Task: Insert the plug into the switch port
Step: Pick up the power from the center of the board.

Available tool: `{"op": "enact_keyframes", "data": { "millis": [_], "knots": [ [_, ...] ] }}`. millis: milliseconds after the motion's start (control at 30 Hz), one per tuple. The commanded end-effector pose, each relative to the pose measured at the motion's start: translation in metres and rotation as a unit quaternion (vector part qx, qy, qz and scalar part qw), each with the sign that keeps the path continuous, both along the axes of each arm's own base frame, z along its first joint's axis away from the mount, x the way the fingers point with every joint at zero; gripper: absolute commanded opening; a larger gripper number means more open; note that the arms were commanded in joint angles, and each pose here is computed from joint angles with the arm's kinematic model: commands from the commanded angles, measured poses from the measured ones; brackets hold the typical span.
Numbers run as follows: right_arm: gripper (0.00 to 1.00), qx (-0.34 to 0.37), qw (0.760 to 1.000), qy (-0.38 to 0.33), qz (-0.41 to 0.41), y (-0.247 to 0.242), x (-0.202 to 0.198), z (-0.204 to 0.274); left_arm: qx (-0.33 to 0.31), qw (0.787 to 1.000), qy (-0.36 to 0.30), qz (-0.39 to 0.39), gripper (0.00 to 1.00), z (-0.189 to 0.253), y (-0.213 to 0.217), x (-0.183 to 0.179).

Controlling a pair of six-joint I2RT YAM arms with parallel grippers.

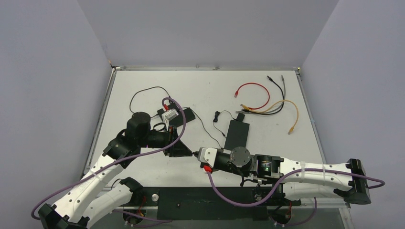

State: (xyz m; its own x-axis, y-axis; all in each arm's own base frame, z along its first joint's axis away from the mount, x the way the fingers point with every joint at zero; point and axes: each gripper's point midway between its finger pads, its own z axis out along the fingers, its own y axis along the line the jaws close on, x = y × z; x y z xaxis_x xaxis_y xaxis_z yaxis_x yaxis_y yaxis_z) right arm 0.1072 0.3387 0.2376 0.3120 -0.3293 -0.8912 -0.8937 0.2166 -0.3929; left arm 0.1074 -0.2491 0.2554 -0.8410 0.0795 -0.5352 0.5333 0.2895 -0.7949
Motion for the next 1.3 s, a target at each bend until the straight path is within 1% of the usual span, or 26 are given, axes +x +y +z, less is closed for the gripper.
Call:
{"op": "enact_keyframes", "data": {
  "millis": [0, 167, 233, 500, 700, 833, 900, 1033, 1167, 1233, 1267],
  "knots": [
    [0.0, 0.057, 0.998, -0.015, -0.023, 0.003, 0.007, 0.039, -0.021, 0.999, -0.037, 0.002, 0.29, 0.014, 0.001, 0.002],
    [0.0, 0.069, 0.995, -0.035, -0.069, -0.011, 0.021, 0.053, -0.022, 0.998, -0.051, 0.007, 0.39, 0.022, 0.004, 0.002],
    [0.0, 0.069, 0.991, -0.05, -0.105, -0.02, 0.033, 0.059, -0.018, 0.998, -0.056, 0.011, 0.42, 0.023, 0.005, 0.003],
    [0.0, 0.056, 0.973, -0.119, -0.191, -0.04, 0.07, 0.089, -0.016, 0.998, -0.061, 0.019, 0.49, 0.027, 0.005, 0.01],
    [0.0, 0.078, 0.952, -0.124, -0.27, -0.062, 0.123, 0.119, -0.015, 0.998, -0.058, 0.023, 0.51, 0.023, 0.002, 0.014],
    [0.0, 0.082, 0.931, -0.14, -0.328, -0.086, 0.155, 0.132, -0.014, 0.998, -0.054, 0.025, 0.52, 0.017, 0.002, 0.016],
    [0.0, 0.093, 0.911, -0.142, -0.375, -0.109, 0.177, 0.14, -0.015, 0.998, -0.051, 0.027, 0.54, 0.013, 0.0, 0.018],
    [0.0, 0.111, 0.882, -0.14, -0.437, -0.141, 0.21, 0.146, -0.012, 0.998, -0.042, 0.034, 0.59, -0.001, -0.003, 0.023],
    [0.0, 0.089, 0.865, -0.138, -0.475, -0.162, 0.236, 0.131, -0.008, 0.999, -0.031, 0.043, 0.62, -0.018, -0.007, 0.03],
    [0.0, 0.073, 0.856, -0.126, -0.496, -0.174, 0.246, 0.117, -0.006, 0.999, -0.022, 0.045, 0.63, -0.027, -0.009, 0.033],
    [0.0, 0.076, 0.852, -0.114, -0.506, -0.178, 0.248, 0.111, -0.008, 0.999, -0.022, 0.043, 0.64, -0.03, -0.011, 0.033]
  ]
}}
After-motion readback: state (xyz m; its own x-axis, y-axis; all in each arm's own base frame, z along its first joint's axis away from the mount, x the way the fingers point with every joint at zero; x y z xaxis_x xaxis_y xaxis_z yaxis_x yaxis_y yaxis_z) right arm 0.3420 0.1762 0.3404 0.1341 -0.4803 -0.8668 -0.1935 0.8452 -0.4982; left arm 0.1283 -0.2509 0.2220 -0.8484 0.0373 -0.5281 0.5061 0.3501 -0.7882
